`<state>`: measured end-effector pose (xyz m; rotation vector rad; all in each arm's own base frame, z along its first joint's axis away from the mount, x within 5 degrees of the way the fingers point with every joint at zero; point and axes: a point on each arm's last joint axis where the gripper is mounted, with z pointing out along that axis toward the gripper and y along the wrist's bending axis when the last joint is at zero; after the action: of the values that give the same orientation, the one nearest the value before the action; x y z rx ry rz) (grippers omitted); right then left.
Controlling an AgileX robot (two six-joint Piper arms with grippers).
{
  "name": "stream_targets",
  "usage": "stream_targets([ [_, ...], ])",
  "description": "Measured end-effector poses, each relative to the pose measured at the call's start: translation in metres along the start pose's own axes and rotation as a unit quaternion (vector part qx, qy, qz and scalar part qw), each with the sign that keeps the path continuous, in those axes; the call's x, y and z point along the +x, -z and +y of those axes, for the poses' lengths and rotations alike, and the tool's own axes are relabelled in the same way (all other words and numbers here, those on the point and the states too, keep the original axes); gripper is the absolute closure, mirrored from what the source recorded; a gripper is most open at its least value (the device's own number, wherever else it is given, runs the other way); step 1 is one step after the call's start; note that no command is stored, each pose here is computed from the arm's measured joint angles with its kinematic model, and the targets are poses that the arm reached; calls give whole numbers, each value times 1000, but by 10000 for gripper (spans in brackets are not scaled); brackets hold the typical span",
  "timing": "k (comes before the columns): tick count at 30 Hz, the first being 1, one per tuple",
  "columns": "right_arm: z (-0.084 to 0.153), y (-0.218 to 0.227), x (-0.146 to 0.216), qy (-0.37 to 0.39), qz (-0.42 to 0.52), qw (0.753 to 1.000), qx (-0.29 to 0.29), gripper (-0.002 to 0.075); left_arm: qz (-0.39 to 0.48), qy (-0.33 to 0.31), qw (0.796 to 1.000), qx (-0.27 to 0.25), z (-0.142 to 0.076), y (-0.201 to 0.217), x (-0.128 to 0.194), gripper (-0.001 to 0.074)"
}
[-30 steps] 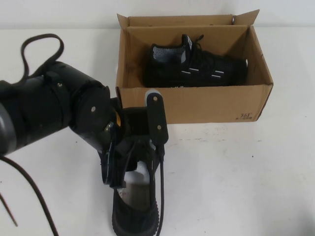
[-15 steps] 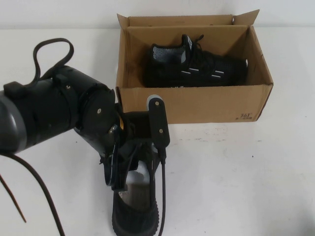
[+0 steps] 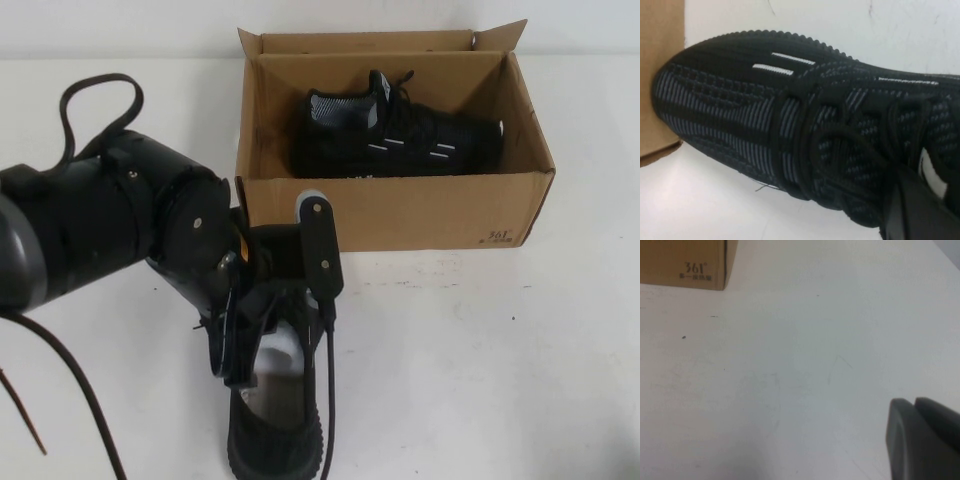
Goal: Put shoes into padded shoe box
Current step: Pick up the shoe from the table, then place the shoe in the shoe box
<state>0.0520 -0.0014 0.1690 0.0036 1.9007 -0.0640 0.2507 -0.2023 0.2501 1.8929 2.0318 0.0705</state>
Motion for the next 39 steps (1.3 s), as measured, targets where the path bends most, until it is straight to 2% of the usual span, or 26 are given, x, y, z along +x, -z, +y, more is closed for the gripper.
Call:
stream_targets([
  [9,0,0,0,0,0,1000,0,734,-63,42,997,-9,-9,47,0,732],
  [19,0,0,0,0,0,1000,0,734,-124,176,976,-25,-17,99,6,732],
  [22,0,0,0,0,0,1000,0,734,-142,267,953,-22,-12,112,1,732],
  [26,0,0,0,0,0,1000,0,734,-186,403,896,-18,1,140,-9,732],
  [30,0,0,0,0,0,1000,0,734,-212,471,856,-11,14,157,-21,732],
  [35,0,0,0,0,0,1000,0,734,-226,498,838,-12,34,160,-39,732],
  [39,0,0,0,0,-1,1000,0,734,-207,501,840,-19,52,146,-53,732],
])
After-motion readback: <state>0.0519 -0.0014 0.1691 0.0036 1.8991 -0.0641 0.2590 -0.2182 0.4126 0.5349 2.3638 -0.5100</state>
